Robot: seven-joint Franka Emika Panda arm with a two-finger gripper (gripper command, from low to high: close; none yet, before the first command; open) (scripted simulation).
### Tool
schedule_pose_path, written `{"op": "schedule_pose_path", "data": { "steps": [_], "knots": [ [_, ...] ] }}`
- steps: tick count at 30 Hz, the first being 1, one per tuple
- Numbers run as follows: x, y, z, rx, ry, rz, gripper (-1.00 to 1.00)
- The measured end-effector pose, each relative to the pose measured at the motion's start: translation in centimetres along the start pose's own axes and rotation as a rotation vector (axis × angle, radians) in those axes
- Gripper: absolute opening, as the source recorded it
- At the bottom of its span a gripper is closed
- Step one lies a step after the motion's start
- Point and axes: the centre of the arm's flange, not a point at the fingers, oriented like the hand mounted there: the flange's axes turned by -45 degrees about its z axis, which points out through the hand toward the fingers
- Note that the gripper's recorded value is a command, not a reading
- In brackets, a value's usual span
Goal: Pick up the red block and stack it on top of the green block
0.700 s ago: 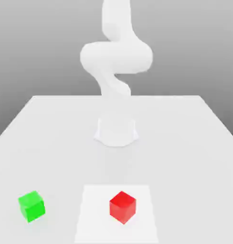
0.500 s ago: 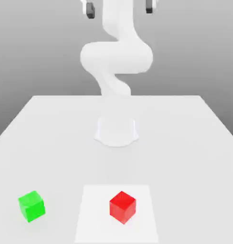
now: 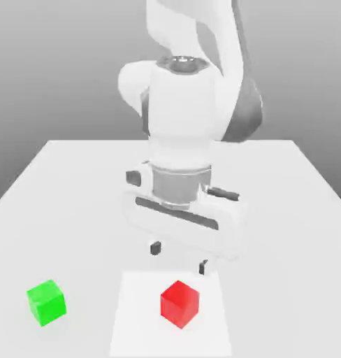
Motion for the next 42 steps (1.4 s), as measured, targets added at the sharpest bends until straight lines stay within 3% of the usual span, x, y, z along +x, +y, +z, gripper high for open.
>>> {"op": "schedule_pose_path", "data": {
  "steps": [5, 6, 13, 19, 38, 42],
  "knots": [
    [-0.5, 0.3, 5.9, -0.012, -0.019, 0.019, 0.00],
    [-0.6, 0.4, 6.9, -0.013, -0.019, 0.019, -1.00],
    [-0.6, 0.4, 7.1, -0.012, -0.018, 0.020, -1.00],
    [-0.4, 0.5, 1.5, -0.013, -0.017, 0.018, -1.00],
    [13.1, 19.3, -2.4, -0.011, -0.021, -0.202, -1.00],
    [13.8, 20.6, 0.2, -0.010, -0.020, -0.240, -1.00]
  ]
}}
